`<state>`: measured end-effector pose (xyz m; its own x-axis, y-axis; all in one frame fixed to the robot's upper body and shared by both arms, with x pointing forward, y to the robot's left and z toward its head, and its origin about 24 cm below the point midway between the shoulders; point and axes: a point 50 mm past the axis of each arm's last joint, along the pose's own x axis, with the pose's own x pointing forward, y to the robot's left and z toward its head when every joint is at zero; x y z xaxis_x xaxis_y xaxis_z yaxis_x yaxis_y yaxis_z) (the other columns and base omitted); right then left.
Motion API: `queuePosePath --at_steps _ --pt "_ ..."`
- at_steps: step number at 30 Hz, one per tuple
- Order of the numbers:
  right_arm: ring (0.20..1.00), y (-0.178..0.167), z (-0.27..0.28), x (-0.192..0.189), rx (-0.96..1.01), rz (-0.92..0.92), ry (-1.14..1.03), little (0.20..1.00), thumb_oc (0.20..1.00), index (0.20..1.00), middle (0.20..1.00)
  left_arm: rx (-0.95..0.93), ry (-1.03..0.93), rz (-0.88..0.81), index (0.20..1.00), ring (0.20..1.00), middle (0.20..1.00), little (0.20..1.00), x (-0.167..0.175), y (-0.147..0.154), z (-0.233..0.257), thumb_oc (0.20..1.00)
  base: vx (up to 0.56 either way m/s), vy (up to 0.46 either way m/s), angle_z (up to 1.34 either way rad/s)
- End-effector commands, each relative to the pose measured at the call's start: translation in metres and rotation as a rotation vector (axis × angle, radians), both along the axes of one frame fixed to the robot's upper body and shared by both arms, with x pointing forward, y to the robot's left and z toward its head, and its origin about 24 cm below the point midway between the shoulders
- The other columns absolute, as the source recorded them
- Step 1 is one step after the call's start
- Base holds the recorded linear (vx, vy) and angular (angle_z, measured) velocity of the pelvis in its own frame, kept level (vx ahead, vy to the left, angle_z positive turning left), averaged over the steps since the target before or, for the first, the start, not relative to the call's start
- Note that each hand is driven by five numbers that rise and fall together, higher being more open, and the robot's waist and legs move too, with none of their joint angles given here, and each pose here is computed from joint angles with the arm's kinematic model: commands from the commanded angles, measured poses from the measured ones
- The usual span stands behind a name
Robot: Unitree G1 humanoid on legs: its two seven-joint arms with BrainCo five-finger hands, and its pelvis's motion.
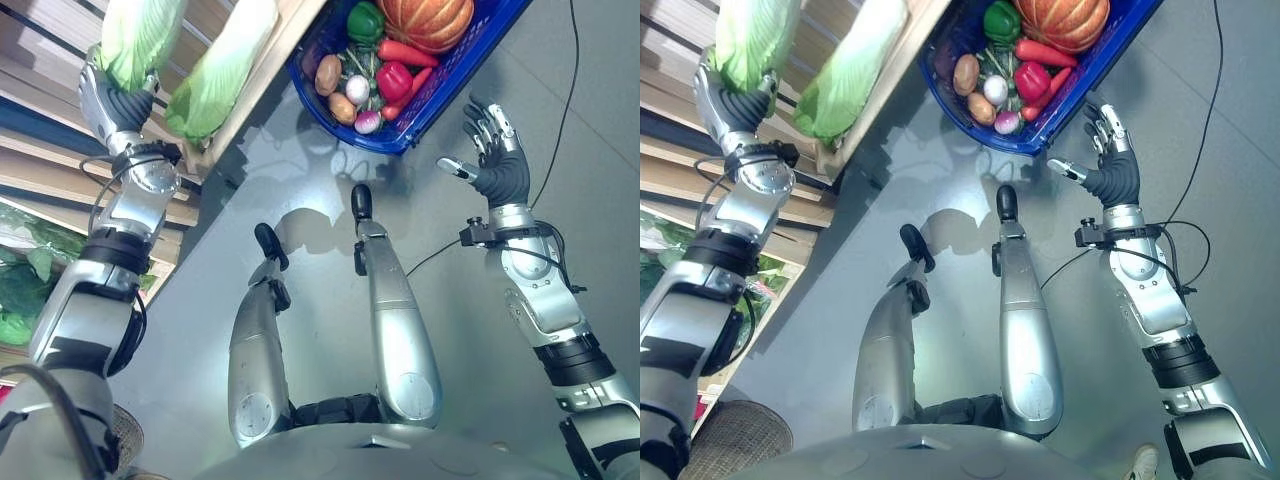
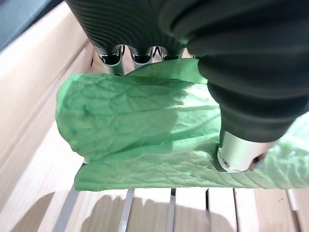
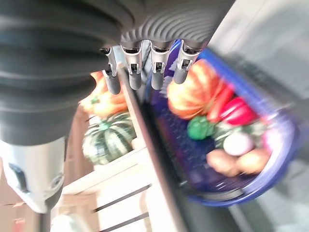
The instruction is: Pick up fruits and vegetables into the basket
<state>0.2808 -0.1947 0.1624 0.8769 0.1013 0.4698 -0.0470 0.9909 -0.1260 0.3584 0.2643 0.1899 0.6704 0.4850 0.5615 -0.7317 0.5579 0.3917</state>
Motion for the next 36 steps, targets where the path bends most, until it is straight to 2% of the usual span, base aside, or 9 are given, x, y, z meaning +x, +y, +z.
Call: queuePosePath --at_steps 1,10,18,26,31,36 --pt "1.0 0.008 0.027 -0.01 0.091 0.113 -0.106 1.0 1.0 1.0 1.0 0.093 -0.144 -0.059 0.2 0.2 0.2 0.2 -0.012 0.004 0.026 0.2 -0.03 -0.092 0.16" --pt "1.0 0.038 0.047 -0.009 0.2 0.338 -0.126 1.0 1.0 1.0 1.0 0.266 -0.161 -0.275 0.2 0.2 0.2 0.2 -0.027 -0.026 0.026 0.2 -0.02 -0.07 0.11" --pt "1.0 0.067 0.053 -0.011 0.357 0.569 -0.12 1.0 1.0 1.0 1.0 0.415 -0.218 -0.493 0.2 0.2 0.2 0.2 -0.04 -0.067 0.028 0.2 0.01 -0.058 0.07" --pt "1.0 0.078 0.055 -0.012 0.479 0.668 -0.118 1.0 1.0 1.0 1.0 0.548 -0.198 -0.59 0.2 0.2 0.2 0.2 -0.047 -0.092 0.022 0.2 0.02 -0.028 0.04" --pt "1.0 0.085 0.056 -0.014 0.567 0.751 -0.123 1.0 1.0 1.0 1.0 0.535 -0.182 -0.618 0.2 0.2 0.2 0.2 -0.048 -0.098 0.017 0.2 0.01 -0.011 0.02" --pt "1.0 0.09 0.058 -0.012 0.588 0.752 -0.113 1.0 1.0 1.0 1.0 0.564 -0.183 -0.643 0.2 0.2 0.2 0.2 -0.05 -0.107 0.015 0.2 0.0 -0.003 0.01"
